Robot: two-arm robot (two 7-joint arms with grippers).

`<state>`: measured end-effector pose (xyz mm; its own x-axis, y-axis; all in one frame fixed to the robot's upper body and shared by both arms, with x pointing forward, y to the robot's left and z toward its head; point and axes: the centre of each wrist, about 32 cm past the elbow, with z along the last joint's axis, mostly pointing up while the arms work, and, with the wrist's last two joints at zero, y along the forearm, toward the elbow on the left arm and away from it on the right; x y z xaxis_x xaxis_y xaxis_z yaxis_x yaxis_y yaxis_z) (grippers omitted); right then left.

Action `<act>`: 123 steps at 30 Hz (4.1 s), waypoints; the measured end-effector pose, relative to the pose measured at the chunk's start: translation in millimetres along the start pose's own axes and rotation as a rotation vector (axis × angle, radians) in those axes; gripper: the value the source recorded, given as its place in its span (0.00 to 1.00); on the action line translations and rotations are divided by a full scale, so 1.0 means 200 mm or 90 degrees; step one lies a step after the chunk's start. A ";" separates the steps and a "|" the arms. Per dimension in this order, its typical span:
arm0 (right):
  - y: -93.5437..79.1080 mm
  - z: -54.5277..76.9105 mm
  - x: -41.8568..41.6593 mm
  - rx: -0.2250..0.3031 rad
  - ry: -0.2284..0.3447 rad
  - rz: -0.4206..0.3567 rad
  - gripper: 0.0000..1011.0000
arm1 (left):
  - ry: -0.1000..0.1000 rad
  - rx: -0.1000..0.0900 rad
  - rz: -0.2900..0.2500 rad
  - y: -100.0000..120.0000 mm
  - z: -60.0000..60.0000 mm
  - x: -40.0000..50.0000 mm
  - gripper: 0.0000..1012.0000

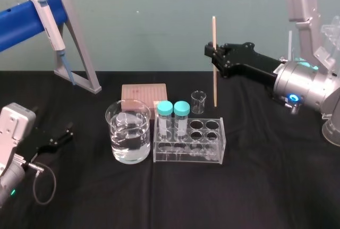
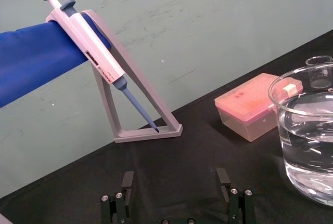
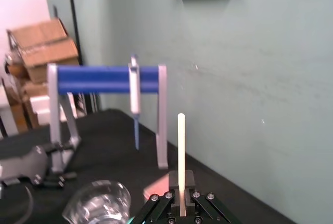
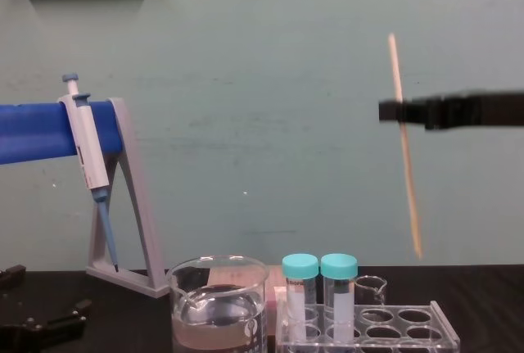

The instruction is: Hold the thermometer with one hand and immerse one end into the beaker, then reinsert it into the test tube rack.

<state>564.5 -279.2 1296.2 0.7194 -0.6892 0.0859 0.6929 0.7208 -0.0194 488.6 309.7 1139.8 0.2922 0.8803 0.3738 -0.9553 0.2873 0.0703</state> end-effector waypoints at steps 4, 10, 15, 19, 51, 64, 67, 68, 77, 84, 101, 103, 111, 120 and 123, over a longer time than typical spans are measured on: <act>0.00 0.03 -0.033 0.034 0.001 0.010 0.05 | 0.000 0.000 0.000 0.00 0.00 0.000 0.99; 0.03 0.06 -0.105 0.100 0.000 0.035 0.05 | 0.000 0.000 0.000 0.00 0.00 0.000 0.99; 0.12 0.08 -0.165 0.127 0.006 0.068 0.05 | 0.000 0.000 0.000 0.00 0.00 0.000 0.99; 0.20 0.07 -0.203 0.132 0.016 0.088 0.05 | 0.000 0.000 0.000 0.00 0.00 0.000 0.99; 0.61 -0.26 -0.304 0.089 0.078 0.163 0.05 | 0.000 0.000 0.000 0.00 0.00 0.000 0.99; 0.67 -0.37 -0.304 0.058 0.072 0.171 0.05 | 0.000 0.000 0.000 0.00 0.00 0.000 0.99; 0.68 -0.39 -0.300 0.049 0.070 0.166 0.05 | 0.000 0.000 0.000 0.00 0.00 0.000 0.99; 0.68 -0.39 -0.299 0.047 0.069 0.166 0.05 | 0.000 0.000 0.000 0.00 0.00 0.000 0.99; 0.69 -0.43 -0.282 0.034 0.070 0.158 0.05 | 0.000 0.000 0.000 0.00 0.00 0.000 0.99; 0.69 -0.44 -0.275 0.035 0.071 0.156 0.05 | 0.000 0.000 0.000 0.00 0.00 0.000 0.99; 0.68 -0.44 -0.277 0.034 0.072 0.156 0.05 | 0.000 0.000 0.000 0.00 0.00 0.000 0.99; 0.68 -0.44 -0.277 0.034 0.072 0.156 0.05 | 0.000 0.000 0.000 0.00 0.00 0.000 0.99; 0.68 -0.44 -0.278 0.034 0.073 0.156 0.05 | 0.000 0.000 0.000 0.00 0.00 0.000 0.99; 0.68 -0.44 -0.277 0.034 0.073 0.156 0.05 | 0.000 0.000 0.000 0.00 0.00 0.000 0.99; 0.68 -0.44 -0.277 0.034 0.073 0.156 0.05 | 0.000 0.000 0.000 0.00 0.00 0.000 0.99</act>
<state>623.7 -148.7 1201.5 0.8682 -0.4954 -0.0281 0.4961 0.8679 0.0263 488.6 309.7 1139.8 0.2923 0.8803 0.3737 -0.9552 0.2873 0.0703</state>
